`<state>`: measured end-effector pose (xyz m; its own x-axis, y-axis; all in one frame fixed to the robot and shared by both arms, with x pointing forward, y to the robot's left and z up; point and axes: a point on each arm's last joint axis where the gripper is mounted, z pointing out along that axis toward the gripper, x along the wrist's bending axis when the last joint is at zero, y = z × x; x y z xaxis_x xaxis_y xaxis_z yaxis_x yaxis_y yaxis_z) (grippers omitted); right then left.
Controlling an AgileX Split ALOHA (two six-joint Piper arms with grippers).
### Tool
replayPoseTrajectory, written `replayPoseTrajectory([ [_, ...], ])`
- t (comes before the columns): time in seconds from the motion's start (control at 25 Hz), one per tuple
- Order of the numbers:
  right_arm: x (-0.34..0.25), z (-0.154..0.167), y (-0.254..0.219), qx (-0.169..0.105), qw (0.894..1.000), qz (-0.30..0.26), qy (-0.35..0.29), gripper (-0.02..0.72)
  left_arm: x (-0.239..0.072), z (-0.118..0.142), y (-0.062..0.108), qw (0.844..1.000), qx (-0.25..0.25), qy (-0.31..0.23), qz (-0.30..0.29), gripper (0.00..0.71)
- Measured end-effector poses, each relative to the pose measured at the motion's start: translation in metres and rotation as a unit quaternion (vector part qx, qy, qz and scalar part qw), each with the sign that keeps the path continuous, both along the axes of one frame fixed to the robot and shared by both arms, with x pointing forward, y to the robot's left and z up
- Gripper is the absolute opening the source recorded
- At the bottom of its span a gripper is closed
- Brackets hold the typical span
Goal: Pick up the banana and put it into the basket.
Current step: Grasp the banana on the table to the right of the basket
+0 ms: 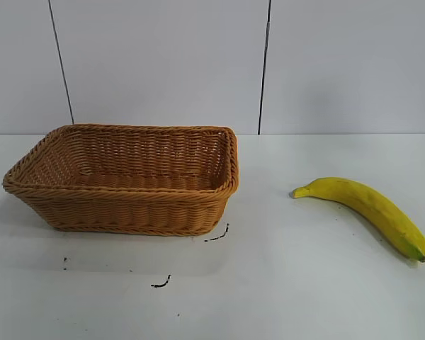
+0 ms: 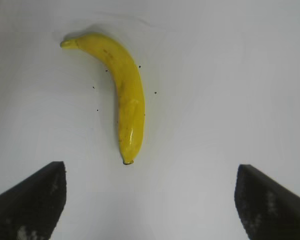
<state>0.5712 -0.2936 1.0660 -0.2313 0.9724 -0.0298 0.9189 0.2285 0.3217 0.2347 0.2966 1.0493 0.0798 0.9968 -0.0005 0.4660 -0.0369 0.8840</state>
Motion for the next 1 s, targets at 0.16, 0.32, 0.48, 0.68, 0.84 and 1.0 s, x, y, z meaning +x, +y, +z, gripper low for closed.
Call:
replayPoseTrajectory([
  [0.16,0.006,-0.009,0.023,-0.005,0.999,0.040,-0.003,0.657,0.000,0.000,0.000,1.000,0.000,0.000,0.000,0.695],
  [0.32,0.014,-0.021,0.031,-0.004,0.999,0.045,0.004,0.657,0.000,0.000,0.000,1.000,0.000,0.000,0.000,0.695],
  [0.48,0.027,-0.041,0.030,-0.019,0.999,0.047,0.003,0.657,0.000,0.000,0.000,1.000,0.000,0.000,0.000,0.695],
  [0.68,0.045,-0.077,0.030,-0.026,0.998,0.049,0.017,0.657,0.000,0.000,0.000,1.000,0.000,0.000,0.000,0.695],
  [0.84,0.055,-0.110,0.031,-0.030,0.998,0.049,0.039,0.657,0.000,0.000,0.000,1.000,0.000,0.000,0.000,0.695],
  [1.0,0.061,-0.136,0.030,-0.036,0.996,0.050,0.060,0.657,0.000,0.000,0.000,1.000,0.000,0.000,0.000,0.695],
])
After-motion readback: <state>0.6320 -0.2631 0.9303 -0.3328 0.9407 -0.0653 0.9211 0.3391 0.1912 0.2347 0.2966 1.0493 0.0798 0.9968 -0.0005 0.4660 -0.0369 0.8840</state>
